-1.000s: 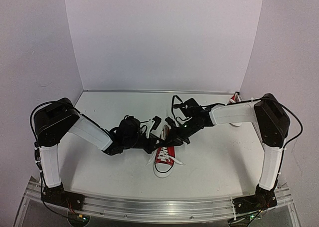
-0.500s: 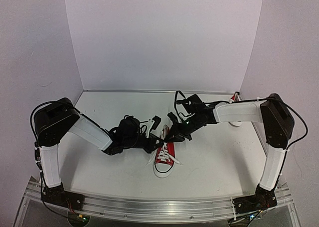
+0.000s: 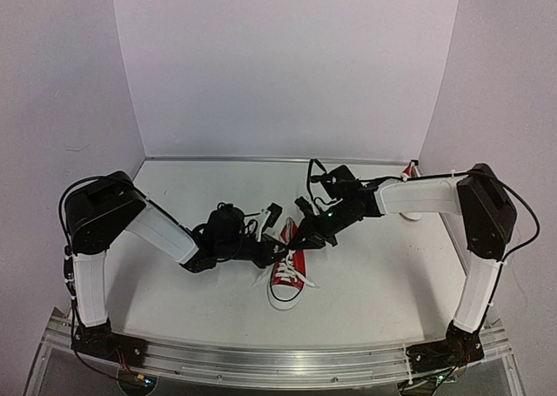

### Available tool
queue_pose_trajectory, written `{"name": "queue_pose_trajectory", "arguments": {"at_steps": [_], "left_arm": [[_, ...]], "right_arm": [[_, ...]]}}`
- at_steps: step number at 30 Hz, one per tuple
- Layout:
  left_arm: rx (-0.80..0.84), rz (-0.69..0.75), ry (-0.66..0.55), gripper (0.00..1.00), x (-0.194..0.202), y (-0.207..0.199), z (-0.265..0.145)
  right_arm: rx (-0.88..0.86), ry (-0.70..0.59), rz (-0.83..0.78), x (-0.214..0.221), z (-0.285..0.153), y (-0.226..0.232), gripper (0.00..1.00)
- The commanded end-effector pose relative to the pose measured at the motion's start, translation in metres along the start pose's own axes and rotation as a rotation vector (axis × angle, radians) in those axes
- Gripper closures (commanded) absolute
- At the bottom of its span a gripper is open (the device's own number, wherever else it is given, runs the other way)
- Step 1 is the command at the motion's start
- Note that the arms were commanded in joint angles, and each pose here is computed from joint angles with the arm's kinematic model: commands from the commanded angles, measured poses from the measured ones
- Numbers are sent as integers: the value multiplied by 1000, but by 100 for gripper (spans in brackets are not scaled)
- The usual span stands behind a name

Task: Tie the shoes

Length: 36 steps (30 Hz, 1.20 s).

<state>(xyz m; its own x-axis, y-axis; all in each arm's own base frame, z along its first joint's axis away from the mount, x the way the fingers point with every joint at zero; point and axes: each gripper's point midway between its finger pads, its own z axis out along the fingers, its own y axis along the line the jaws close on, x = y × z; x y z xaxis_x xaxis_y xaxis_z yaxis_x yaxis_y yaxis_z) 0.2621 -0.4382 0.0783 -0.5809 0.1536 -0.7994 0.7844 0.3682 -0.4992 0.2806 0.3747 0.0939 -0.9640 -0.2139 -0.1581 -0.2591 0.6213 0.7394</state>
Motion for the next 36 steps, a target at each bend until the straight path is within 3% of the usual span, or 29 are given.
{"name": "queue_pose_trajectory", "arguments": {"at_steps": [1, 13, 22, 36], "left_arm": [[55, -48, -67, 100, -13, -3, 7], [29, -88, -74, 100, -7, 10, -2], [38, -72, -62, 100, -7, 8, -1], [45, -64, -65, 100, -9, 6, -2]], "right_arm": [[-51, -6, -28, 2, -12, 16, 90], [-53, -83, -12, -8, -42, 17, 75], [15, -66, 101, -3, -24, -14, 81], [-11, -28, 123, 1, -8, -18, 81]]}}
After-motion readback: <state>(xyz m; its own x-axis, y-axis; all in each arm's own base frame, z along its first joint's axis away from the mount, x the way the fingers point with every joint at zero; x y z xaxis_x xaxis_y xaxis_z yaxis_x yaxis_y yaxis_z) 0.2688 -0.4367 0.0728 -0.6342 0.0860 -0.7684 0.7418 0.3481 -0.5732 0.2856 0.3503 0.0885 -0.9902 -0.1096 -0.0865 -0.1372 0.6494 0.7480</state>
